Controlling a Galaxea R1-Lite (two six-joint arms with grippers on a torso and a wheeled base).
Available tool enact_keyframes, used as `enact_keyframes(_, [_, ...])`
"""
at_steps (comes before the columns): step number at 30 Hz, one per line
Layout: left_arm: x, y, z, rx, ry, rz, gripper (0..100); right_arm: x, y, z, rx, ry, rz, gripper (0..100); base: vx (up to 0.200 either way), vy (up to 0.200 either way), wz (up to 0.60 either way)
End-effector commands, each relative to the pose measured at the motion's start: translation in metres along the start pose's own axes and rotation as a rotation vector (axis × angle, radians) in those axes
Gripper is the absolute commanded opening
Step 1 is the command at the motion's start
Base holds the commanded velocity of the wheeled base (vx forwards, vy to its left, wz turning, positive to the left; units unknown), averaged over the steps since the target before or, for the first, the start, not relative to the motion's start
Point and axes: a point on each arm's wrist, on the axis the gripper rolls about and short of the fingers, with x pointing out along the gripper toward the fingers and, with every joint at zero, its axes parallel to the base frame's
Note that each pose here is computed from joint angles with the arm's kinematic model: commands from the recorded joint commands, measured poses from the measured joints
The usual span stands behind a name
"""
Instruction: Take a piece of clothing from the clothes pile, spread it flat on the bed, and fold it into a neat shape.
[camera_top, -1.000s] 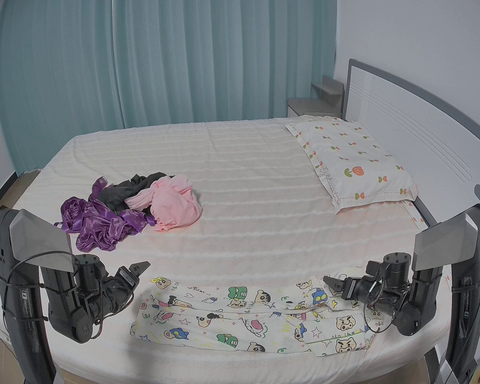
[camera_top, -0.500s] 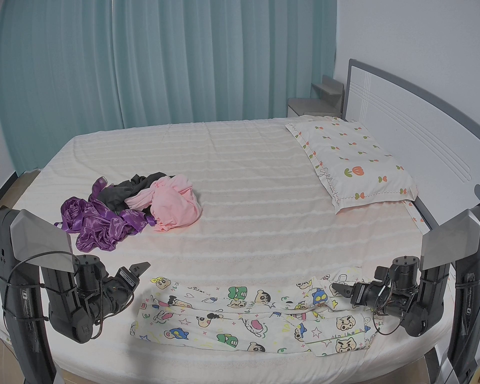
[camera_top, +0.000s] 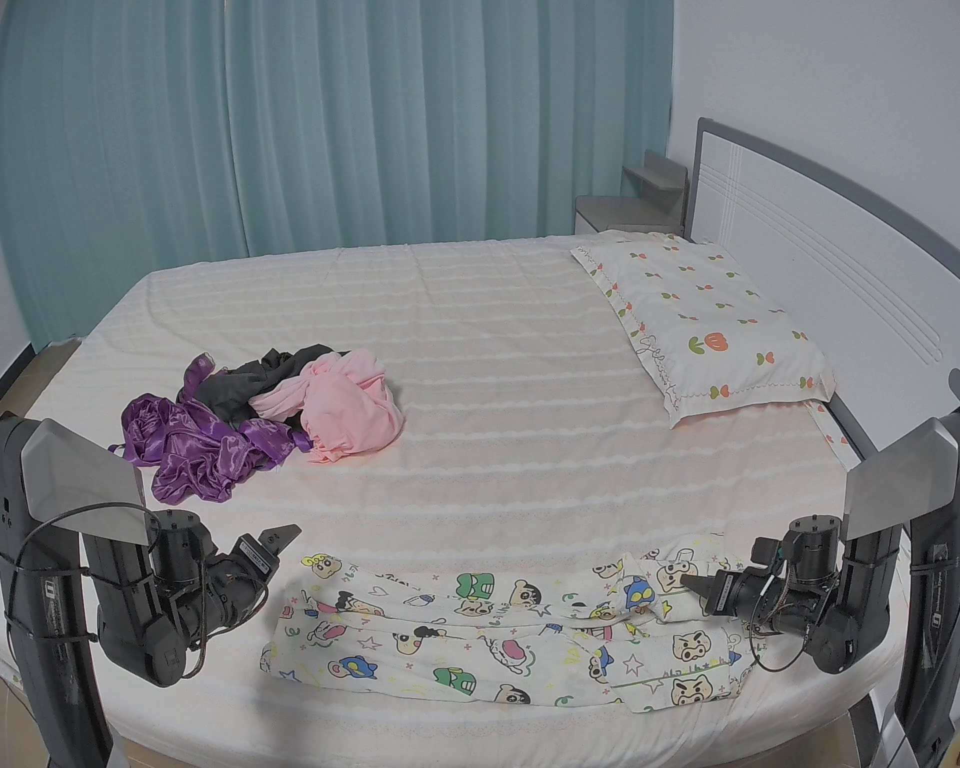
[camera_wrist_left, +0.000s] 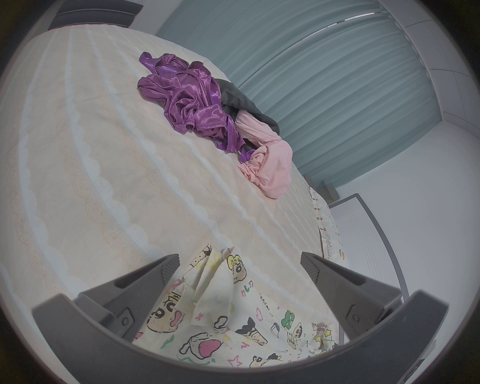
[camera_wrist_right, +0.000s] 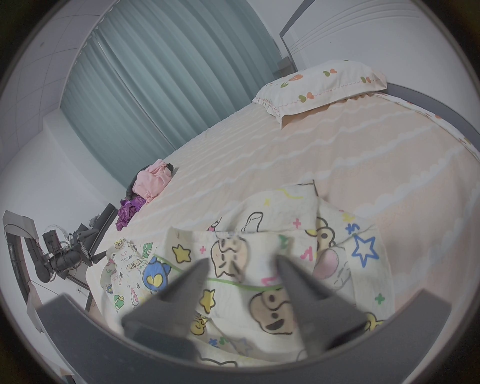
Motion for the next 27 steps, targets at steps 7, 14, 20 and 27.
enact_keyframes(7, [0.0, -0.002, 0.001, 0.002, -0.011, -0.014, 100, -0.014, 0.005, 0.004, -0.009, -0.021, 0.004, 0, 0.0, 0.0, 0.0])
enact_keyframes(14, [0.0, -0.002, 0.001, 0.002, -0.011, -0.014, 100, -0.042, 0.021, 0.024, -0.035, -0.106, 0.048, 0, 0.0, 0.0, 0.0])
enact_keyframes(20, [0.0, -0.002, 0.001, 0.002, -0.012, -0.015, 100, -0.056, 0.029, 0.036, -0.041, -0.165, 0.081, 0, 0.0, 0.0, 0.0])
enact_keyframes(27, [0.0, -0.002, 0.001, 0.002, -0.013, -0.014, 100, -0.049, 0.02, 0.037, -0.029, -0.16, 0.07, 0, 0.0, 0.0, 0.0])
